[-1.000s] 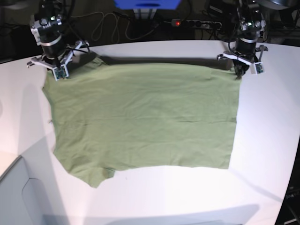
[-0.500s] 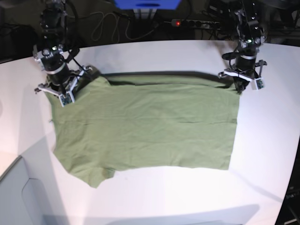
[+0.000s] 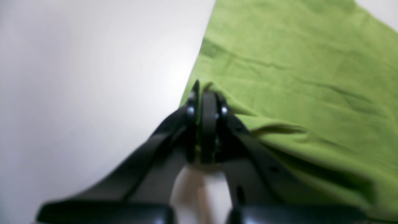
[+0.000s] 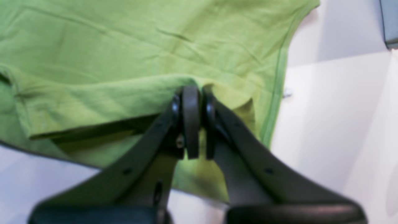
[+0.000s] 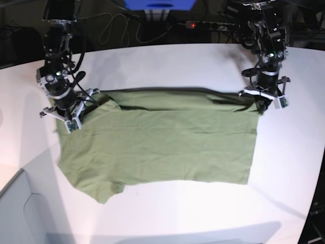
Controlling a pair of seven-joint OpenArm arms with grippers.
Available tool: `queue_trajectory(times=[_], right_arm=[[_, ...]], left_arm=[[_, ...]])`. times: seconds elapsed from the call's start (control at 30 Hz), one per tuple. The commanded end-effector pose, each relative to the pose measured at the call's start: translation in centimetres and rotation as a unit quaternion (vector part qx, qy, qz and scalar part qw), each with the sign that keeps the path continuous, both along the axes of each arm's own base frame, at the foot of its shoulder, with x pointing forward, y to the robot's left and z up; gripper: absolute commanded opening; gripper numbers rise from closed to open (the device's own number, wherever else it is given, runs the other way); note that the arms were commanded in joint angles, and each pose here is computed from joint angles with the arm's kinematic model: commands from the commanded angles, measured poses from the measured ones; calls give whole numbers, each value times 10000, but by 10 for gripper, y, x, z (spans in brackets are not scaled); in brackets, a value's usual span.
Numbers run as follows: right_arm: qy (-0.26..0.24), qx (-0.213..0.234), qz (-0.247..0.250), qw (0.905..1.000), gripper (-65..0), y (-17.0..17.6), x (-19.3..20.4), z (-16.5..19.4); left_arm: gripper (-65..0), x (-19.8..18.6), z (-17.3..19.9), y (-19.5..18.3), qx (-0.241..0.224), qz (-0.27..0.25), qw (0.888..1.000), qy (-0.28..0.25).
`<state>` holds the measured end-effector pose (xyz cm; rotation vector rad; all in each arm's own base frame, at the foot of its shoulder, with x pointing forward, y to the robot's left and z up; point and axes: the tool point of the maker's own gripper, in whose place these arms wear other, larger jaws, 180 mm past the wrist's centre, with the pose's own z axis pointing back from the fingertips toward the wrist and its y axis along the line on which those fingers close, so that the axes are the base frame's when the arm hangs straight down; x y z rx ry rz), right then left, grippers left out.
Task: Fold the T-shirt properly
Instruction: 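Pull the shoulder edge toward the hem with both grippers, then release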
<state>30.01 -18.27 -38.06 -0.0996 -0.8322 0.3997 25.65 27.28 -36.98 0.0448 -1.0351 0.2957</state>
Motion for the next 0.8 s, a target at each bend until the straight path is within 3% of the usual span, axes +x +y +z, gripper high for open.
queue_trajectory(times=[0.0,0.43,0.6,0.7,0.77], right_arm=[[-261,24,94,9996,-648,1,12,14],[-294,54,80,9995,-648,0,24,14],[-288,86,321,9990,-641,17,26,14],[-281,86,321,9991,-589,17,25,13],[-265,86,321,9991,-520,17,24,12]], left_arm=[[-650,8,9,5,72,25,9998,-188],[-650,17,-6,11,-53,144,9999,-79],[-650,17,-6,11,-53,144,9999,-79],[-650,17,-6,11,-53,144,9999,-79],[-632,17,-6,11,-53,144,9999,-79]])
